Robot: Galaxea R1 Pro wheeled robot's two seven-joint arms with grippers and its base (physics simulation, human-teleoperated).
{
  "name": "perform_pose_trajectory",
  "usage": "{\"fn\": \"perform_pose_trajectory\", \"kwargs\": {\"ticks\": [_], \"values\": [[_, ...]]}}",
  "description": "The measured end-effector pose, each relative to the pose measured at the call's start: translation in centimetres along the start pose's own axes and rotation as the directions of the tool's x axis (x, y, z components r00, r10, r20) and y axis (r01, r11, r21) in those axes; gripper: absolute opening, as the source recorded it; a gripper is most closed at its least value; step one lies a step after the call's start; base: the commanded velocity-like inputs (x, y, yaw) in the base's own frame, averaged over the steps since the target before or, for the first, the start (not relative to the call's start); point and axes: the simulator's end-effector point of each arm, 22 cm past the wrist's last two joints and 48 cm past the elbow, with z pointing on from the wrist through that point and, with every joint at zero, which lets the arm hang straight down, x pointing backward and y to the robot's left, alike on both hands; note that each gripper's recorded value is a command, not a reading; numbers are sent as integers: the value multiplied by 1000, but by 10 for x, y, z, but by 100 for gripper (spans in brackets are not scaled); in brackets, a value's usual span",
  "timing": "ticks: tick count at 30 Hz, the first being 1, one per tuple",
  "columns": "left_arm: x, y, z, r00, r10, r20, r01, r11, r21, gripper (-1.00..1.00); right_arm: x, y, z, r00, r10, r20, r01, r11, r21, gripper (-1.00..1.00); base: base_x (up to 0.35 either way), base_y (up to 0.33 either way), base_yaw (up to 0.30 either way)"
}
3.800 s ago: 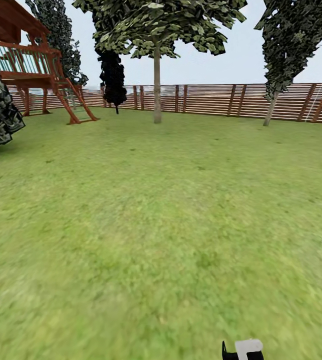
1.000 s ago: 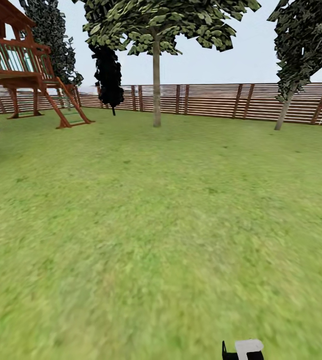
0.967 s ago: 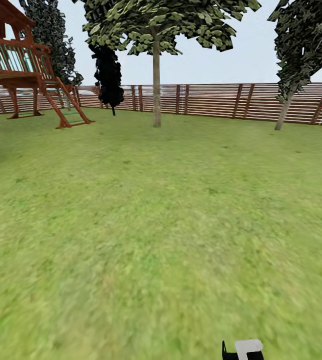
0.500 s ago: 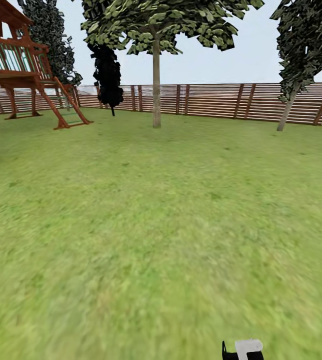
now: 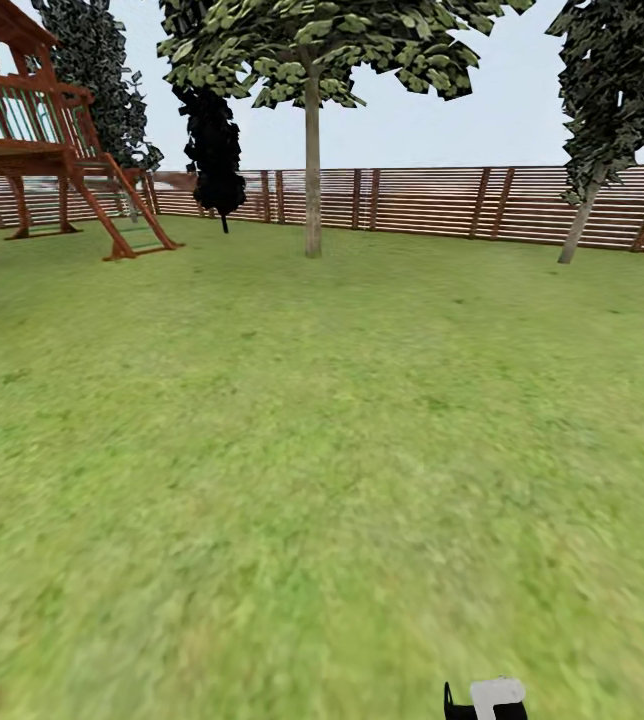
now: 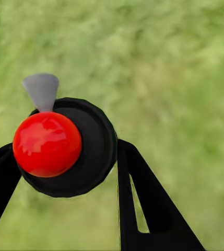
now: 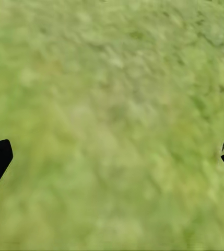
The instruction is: In the garden, pick up the pesticide atomizer on the floor and spray pesticide onto both trees until each tree trunk is fully covered.
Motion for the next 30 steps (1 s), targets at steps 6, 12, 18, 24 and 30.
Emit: {"fn": "perform_pose_trajectory", "kwargs": {"ticks": [6,12,18,24,30], "values": [[0,0,0,1000,0,2,0,1000,0,-100,0,0,0,1000,0,0,0,1000,0,100,344,0,0],[0,0,0,1000,0,1,0,1000,0,-100,0,0,0,1000,0,0,0,1000,0,100,344,0,0],[0,0,0,1000,1,1,-1,1000,0,-100,0,0,0,1000,0,0,0,1000,0,100,344,0,0],[0,0,0,1000,1,1,-1,1000,1,-100,0,0,0,1000,0,0,0,1000,0,100,344,0,0],[0,0,0,1000,1,1,-1,1000,1,-100,0,0,0,1000,0,0,0,1000,0,100,344,0,0]]}}
